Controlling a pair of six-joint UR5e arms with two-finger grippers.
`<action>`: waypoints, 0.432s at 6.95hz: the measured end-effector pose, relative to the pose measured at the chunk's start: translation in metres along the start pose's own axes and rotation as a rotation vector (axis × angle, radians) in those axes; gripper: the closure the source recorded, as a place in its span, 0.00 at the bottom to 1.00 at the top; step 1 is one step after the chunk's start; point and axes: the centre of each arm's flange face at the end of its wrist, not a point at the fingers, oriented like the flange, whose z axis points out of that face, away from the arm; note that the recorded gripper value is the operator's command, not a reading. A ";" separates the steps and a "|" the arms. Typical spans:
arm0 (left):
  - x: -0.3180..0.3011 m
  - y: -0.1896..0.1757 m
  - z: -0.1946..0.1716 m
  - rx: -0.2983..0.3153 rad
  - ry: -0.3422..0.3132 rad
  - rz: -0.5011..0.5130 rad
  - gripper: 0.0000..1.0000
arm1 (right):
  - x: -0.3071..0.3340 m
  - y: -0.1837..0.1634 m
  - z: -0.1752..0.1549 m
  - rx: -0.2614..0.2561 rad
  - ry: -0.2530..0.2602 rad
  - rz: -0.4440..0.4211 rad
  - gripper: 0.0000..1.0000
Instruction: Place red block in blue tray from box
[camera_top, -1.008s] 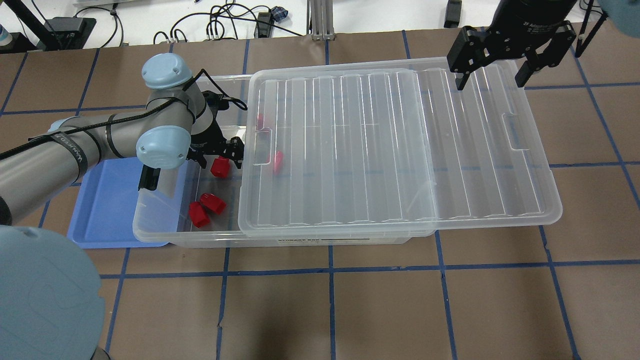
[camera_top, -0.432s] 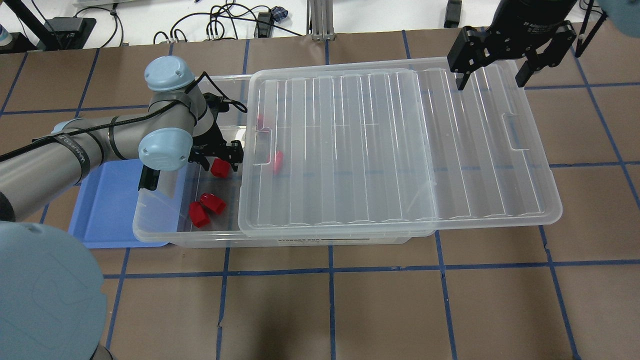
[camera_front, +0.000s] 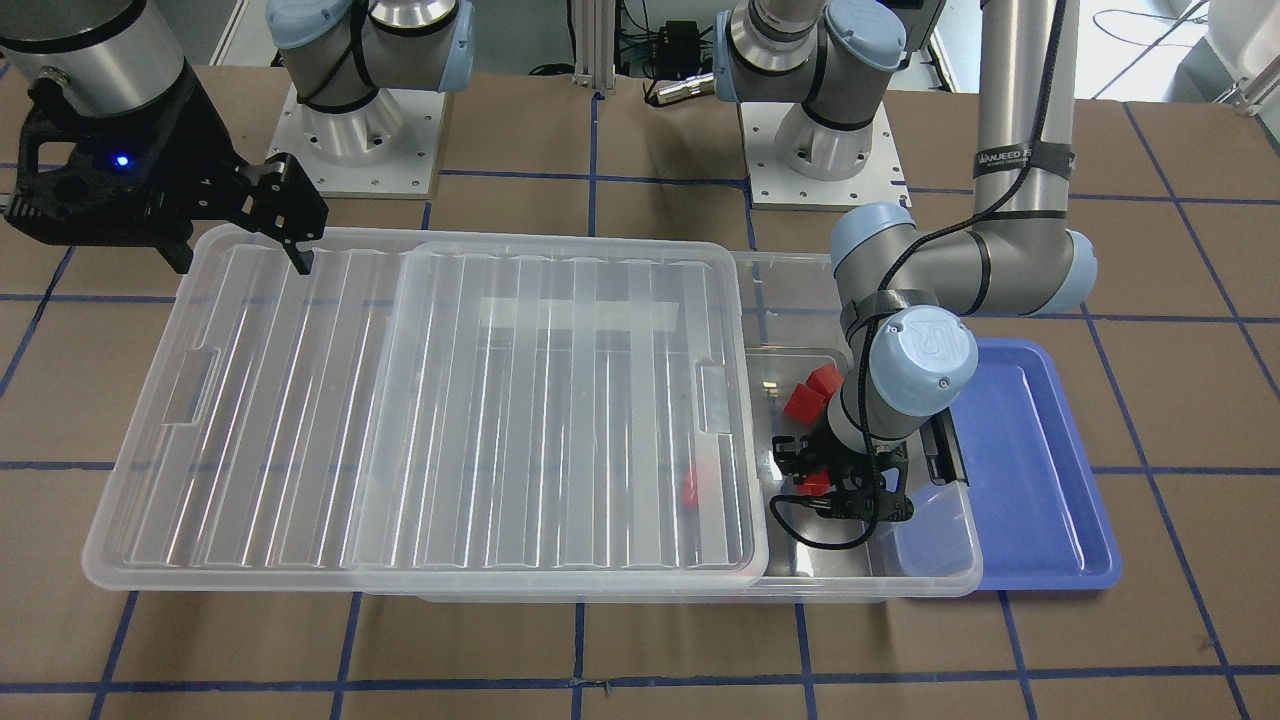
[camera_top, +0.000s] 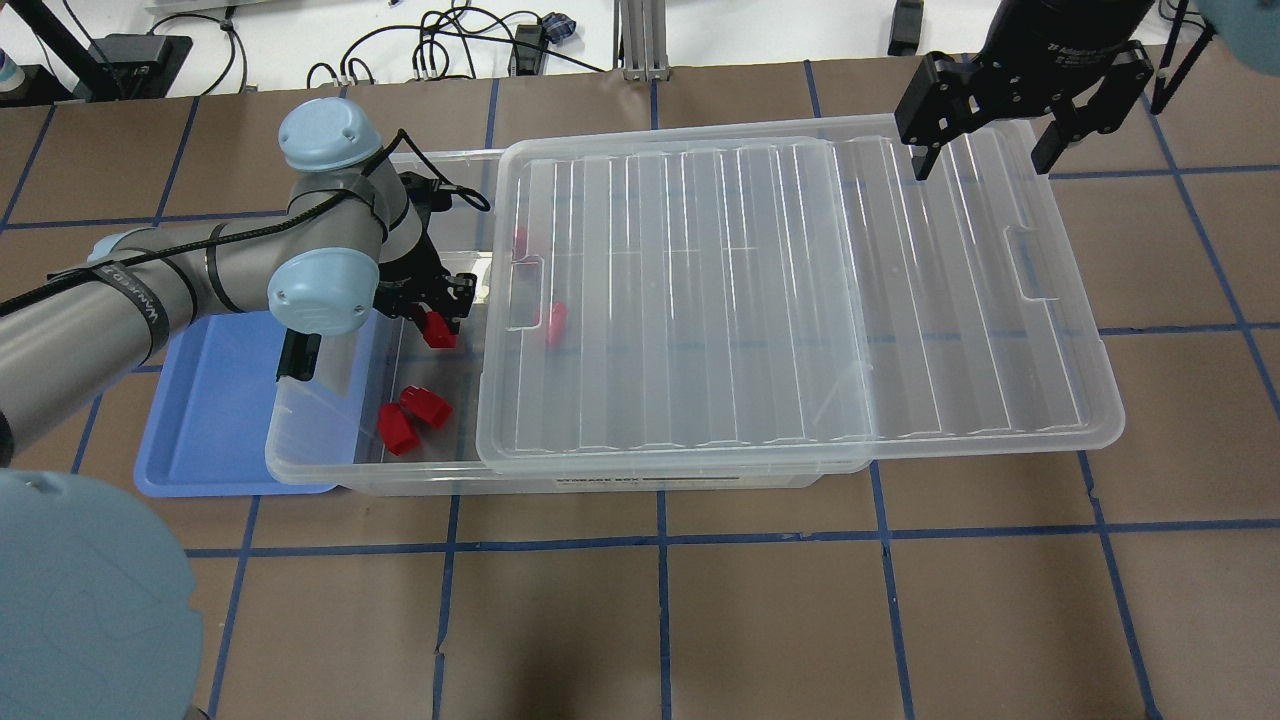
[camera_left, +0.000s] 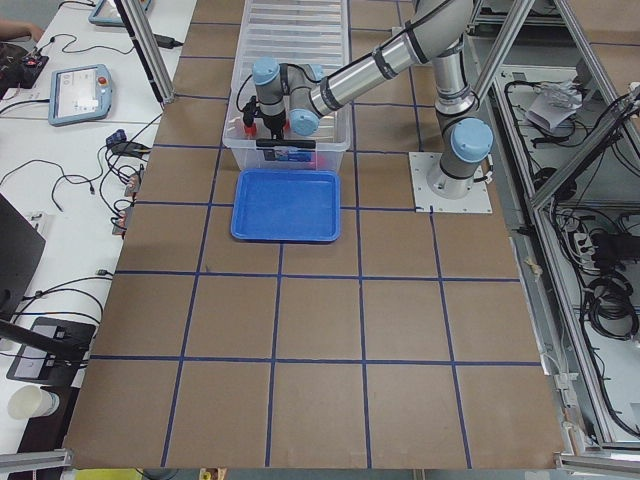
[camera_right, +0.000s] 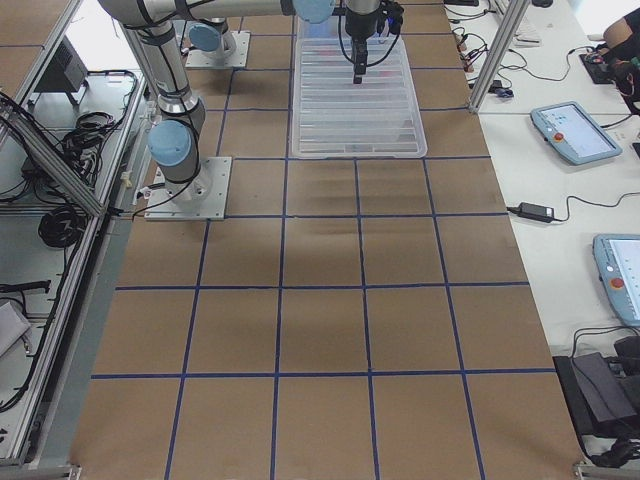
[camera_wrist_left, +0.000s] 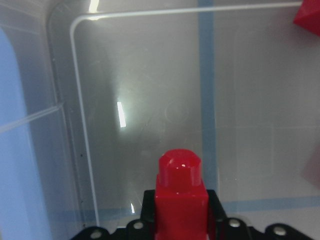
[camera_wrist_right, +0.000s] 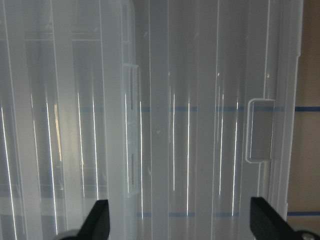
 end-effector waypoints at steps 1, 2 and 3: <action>0.000 -0.001 -0.006 0.010 0.002 -0.016 0.72 | 0.000 0.000 0.000 -0.001 0.000 0.000 0.00; 0.000 -0.001 -0.015 0.020 0.004 -0.023 0.72 | 0.000 0.000 0.000 -0.001 0.000 -0.001 0.00; 0.001 -0.001 -0.029 0.029 0.006 -0.026 0.72 | 0.000 0.000 0.001 -0.002 0.000 -0.001 0.00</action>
